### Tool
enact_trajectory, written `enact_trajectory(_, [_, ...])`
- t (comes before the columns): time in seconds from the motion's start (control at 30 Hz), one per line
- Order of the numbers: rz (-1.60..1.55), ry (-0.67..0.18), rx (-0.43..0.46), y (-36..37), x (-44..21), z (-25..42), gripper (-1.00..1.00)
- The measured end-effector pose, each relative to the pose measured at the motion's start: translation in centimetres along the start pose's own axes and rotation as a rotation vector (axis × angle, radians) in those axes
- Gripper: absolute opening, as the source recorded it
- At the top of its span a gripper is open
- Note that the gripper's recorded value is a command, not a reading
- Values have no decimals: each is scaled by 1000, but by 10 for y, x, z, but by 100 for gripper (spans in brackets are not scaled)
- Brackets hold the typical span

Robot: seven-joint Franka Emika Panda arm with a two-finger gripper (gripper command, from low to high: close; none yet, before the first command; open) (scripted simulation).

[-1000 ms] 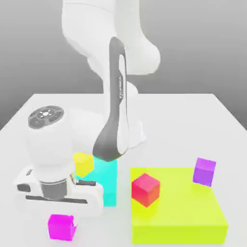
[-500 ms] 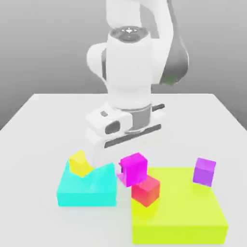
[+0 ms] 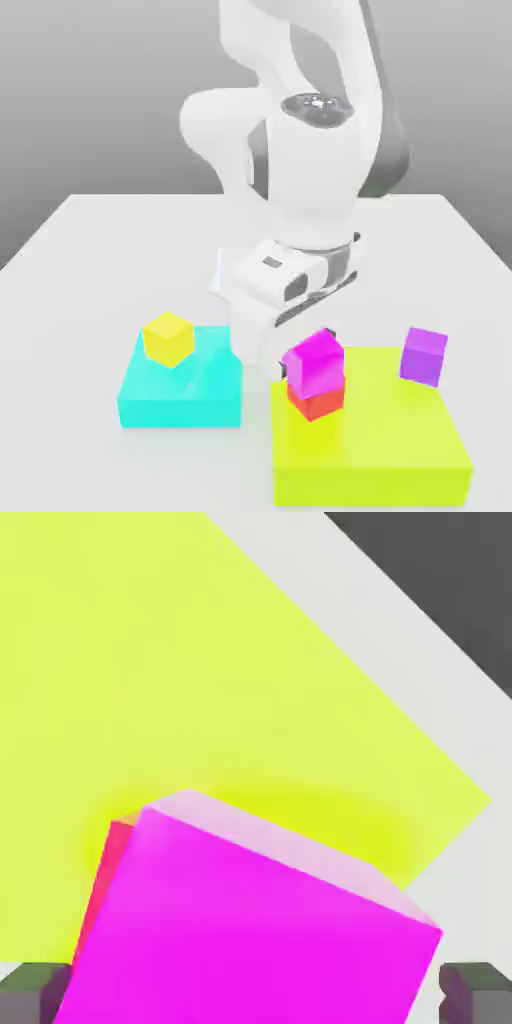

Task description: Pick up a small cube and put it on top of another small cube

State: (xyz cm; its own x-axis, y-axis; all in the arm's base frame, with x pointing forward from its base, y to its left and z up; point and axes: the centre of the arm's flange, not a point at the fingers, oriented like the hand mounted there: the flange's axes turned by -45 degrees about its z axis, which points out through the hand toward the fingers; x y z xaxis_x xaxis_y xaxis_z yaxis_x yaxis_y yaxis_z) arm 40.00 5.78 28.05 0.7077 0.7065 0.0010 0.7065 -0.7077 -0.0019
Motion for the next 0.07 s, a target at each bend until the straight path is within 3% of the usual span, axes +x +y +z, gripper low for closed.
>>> enact_trajectory(0.07, [0, 0, -1, 0, -1, -25, 100])
